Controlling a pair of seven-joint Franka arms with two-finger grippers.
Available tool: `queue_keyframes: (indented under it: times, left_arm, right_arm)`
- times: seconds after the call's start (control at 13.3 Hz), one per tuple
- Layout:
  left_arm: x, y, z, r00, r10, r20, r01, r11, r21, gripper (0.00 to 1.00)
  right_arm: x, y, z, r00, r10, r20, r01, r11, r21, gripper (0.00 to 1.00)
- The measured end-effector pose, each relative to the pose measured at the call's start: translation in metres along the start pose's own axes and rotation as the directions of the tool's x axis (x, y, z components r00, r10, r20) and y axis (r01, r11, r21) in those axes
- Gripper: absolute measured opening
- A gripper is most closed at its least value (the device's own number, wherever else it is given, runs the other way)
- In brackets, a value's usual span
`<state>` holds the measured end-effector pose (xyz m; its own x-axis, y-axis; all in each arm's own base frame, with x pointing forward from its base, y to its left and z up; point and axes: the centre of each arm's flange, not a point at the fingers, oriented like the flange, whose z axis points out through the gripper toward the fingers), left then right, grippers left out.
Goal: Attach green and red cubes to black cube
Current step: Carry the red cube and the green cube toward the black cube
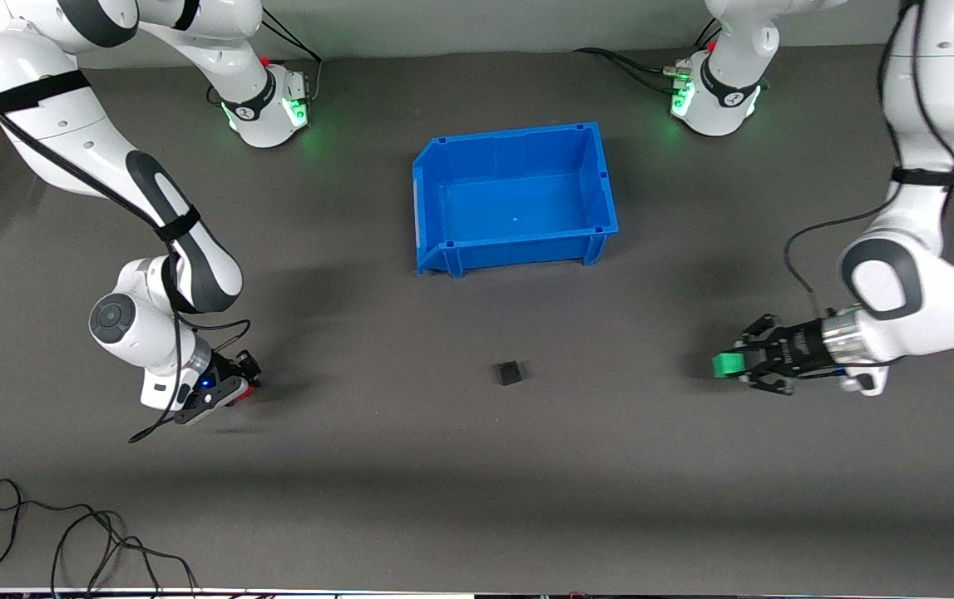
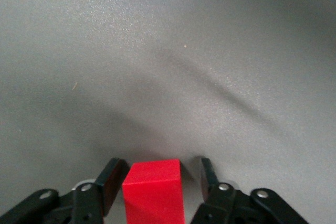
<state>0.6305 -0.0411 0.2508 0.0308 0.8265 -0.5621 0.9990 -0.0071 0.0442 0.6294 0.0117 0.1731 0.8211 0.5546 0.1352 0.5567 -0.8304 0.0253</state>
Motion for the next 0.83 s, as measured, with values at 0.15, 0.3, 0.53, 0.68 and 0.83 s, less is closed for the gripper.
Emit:
queue_keyframes:
  times: [0.15,0.3,0.53,0.68,0.83]
  left_arm:
    - [-0.056,0.003,0.037,0.999,-0.025,-0.028,0.025,1.000,-0.016,0.40]
    - [-0.104,0.001,0.076,0.997,-0.061,-0.050,0.059,0.998,-0.035,0.40]
    - [-0.164,-0.001,0.129,0.988,-0.141,-0.060,0.136,0.987,-0.080,0.40]
    - [-0.193,-0.004,0.164,0.983,-0.175,-0.058,0.168,0.981,-0.101,0.40]
    - [-0.208,-0.013,0.192,0.978,-0.197,-0.064,0.189,0.975,-0.116,0.40]
  right_arm:
    - [0.000,0.001,0.000,1.000,0.001,-0.001,-0.001,1.000,-0.001,0.57]
    - [0.000,0.001,-0.001,1.000,0.002,-0.002,-0.002,1.000,-0.002,0.52]
    - [0.000,0.002,-0.001,1.000,0.003,-0.003,-0.003,1.000,-0.003,0.47]
    - [-0.001,0.003,-0.001,1.000,0.005,-0.003,-0.005,1.000,-0.003,0.47]
    - [-0.002,0.006,-0.002,1.000,0.011,-0.005,-0.011,1.000,-0.005,0.42]
